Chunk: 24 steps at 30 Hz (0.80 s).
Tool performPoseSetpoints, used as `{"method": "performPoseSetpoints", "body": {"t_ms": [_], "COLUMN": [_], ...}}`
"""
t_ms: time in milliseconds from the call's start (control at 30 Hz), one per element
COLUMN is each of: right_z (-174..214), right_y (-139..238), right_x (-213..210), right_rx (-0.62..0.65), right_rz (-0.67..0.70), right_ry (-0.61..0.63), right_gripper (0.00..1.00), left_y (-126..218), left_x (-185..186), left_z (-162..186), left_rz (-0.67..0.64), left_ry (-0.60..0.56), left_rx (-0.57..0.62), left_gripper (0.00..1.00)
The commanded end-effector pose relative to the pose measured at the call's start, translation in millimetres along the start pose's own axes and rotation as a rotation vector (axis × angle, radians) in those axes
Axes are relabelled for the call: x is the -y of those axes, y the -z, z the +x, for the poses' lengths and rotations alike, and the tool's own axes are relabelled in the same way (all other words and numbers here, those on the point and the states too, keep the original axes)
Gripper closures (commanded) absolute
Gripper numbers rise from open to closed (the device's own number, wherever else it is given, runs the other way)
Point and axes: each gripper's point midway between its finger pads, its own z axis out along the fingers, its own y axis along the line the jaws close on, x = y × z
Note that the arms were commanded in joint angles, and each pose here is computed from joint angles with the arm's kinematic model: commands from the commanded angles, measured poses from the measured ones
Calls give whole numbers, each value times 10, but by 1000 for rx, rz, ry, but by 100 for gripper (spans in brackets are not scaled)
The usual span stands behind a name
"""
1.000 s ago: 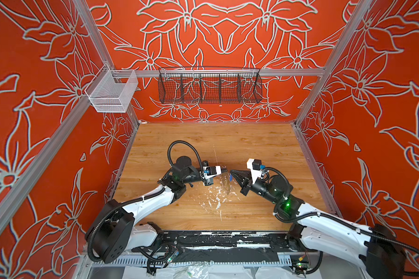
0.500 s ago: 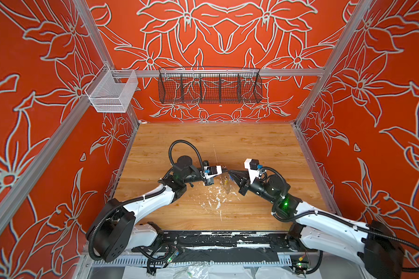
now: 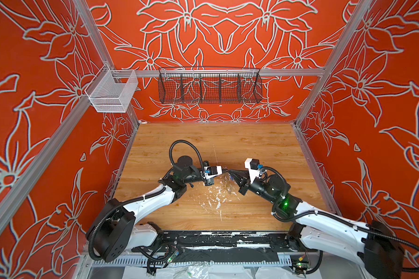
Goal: Put the keys on the keyring
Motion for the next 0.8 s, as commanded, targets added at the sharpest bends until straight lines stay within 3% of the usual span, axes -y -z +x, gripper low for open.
{"method": "performPoseSetpoints", "body": {"t_ms": [0, 767], "right_z": [-215, -128], "right_y": [-10, -14], "right_x": [-44, 155], "right_rx": [66, 53], "right_rz": [-6, 99], "right_ry": [7, 2], "right_gripper": [100, 100], "left_y": [-24, -11], "left_x": [-67, -49], "left_z": [-176, -208], "left_rz": [-7, -5], "left_ry": [-60, -57], "left_rx": [41, 48], "left_gripper": [100, 100]}}
